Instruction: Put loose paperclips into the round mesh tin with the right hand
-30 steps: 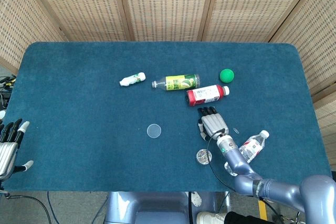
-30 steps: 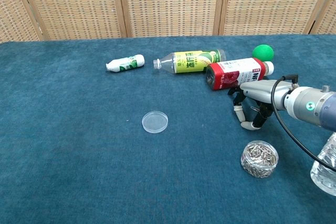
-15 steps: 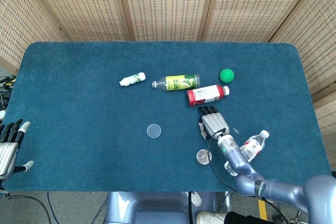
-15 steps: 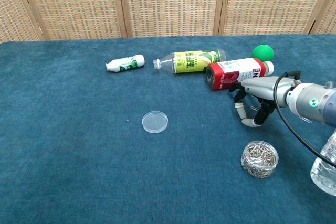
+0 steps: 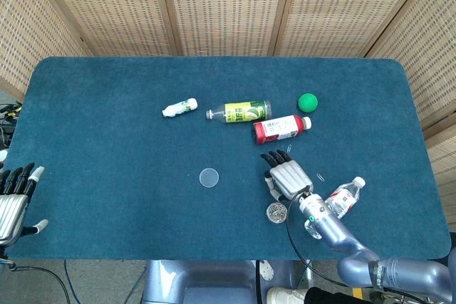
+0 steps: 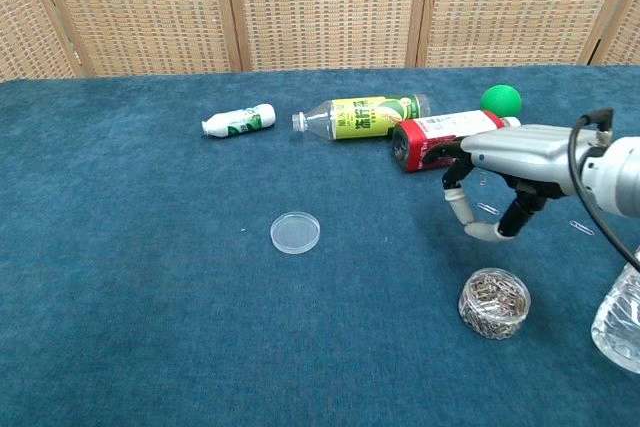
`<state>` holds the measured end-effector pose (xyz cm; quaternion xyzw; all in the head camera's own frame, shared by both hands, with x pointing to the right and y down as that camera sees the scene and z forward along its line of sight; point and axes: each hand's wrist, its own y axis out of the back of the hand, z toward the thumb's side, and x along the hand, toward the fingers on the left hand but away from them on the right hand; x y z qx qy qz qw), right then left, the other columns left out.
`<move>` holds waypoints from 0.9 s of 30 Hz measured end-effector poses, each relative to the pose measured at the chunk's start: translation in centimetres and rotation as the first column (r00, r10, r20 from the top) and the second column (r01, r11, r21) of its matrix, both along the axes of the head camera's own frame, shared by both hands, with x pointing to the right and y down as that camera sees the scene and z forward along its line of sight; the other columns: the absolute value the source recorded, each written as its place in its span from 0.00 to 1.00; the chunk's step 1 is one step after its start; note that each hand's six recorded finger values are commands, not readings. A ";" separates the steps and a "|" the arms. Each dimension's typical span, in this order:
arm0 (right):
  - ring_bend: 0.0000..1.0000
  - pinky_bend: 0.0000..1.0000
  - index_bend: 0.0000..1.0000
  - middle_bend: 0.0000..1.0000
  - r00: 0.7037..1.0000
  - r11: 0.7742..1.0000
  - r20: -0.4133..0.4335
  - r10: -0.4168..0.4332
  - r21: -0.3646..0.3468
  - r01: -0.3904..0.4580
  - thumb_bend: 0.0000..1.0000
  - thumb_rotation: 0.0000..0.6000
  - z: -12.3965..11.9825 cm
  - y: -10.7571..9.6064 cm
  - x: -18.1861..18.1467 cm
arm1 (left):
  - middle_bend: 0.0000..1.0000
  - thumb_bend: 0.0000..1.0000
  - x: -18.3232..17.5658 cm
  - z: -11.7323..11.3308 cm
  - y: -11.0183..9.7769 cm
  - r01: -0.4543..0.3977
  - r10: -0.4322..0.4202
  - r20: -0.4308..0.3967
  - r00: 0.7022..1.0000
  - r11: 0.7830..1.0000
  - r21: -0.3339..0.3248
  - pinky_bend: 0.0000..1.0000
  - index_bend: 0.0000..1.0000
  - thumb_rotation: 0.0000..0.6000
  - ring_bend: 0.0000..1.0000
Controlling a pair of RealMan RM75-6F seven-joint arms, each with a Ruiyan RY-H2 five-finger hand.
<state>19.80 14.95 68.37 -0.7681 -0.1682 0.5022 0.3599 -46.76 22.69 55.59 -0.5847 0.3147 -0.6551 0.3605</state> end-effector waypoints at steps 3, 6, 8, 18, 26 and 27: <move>0.00 0.00 0.62 0.07 0.999 0.999 0.010 -0.036 -0.009 0.036 0.49 1.00 -0.9 1.3 0.4 | 0.00 0.05 0.1 0.0 0.1 -0.003 0.003 0.001 1.000 1.000 0.000 0.00 0.00 1.00 0.00; 0.00 0.00 0.62 0.07 0.998 0.997 0.013 -0.066 -0.027 0.066 0.49 1.00 -1.4 2.6 0.9 | 0.00 0.05 0.2 0.0 0.1 -0.005 0.005 0.003 1.000 1.000 -0.001 0.00 0.00 1.00 0.00; 0.00 0.00 0.62 0.07 0.996 0.996 0.011 -0.086 -0.034 0.086 0.49 1.00 -1.5 3.3 1.0 | 0.00 0.05 0.2 0.1 0.2 -0.005 0.005 0.005 1.000 1.000 -0.002 0.00 0.00 1.00 0.00; 0.00 0.00 0.62 0.07 0.994 0.993 -0.014 -0.110 -0.041 0.109 0.49 1.00 -0.7 4.2 1.6 | 0.00 0.05 0.2 0.2 0.1 -0.005 0.005 0.007 1.000 1.000 -0.004 0.00 0.00 1.00 0.00; 0.00 0.00 0.62 0.07 0.993 0.992 -0.027 -0.119 -0.054 0.118 0.49 1.00 -0.1 4.6 1.3 | 0.00 0.05 0.1 0.1 0.1 0.000 0.000 0.007 1.000 1.000 0.000 0.00 0.00 1.00 0.00; 0.00 0.00 0.62 0.07 0.992 0.991 -0.029 -0.121 -0.055 0.119 0.49 1.00 0.0 4.6 1.3 | 0.00 0.05 0.1 0.1 0.1 0.000 0.000 0.007 1.000 1.000 -0.001 0.00 0.00 1.00 0.00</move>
